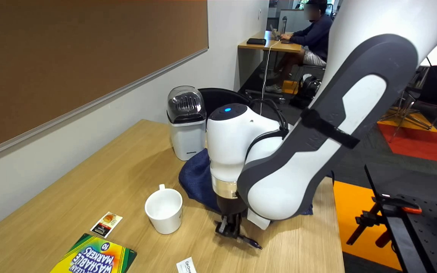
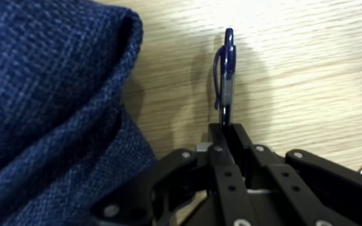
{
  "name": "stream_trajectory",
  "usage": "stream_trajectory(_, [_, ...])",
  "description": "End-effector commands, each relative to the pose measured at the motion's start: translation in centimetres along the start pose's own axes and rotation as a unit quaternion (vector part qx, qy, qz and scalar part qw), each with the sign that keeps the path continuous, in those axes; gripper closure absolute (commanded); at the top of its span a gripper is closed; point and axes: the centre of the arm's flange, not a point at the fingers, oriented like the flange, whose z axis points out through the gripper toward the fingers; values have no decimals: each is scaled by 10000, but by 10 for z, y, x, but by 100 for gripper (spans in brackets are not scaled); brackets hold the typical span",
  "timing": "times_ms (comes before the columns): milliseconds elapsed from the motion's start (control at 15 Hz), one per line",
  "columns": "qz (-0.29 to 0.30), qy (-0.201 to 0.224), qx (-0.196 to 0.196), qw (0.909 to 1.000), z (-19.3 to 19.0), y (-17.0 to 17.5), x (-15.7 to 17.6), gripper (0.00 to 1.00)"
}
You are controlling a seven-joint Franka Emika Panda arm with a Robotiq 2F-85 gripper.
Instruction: Put the pen into the mug.
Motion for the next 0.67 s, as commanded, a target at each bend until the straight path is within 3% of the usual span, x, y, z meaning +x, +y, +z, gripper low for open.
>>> stream_trajectory(0, [-67,259,-91,9996,-39,1,-10,97])
stream_trajectory(600, [-239,728,-170,9969,-110,10,6,97])
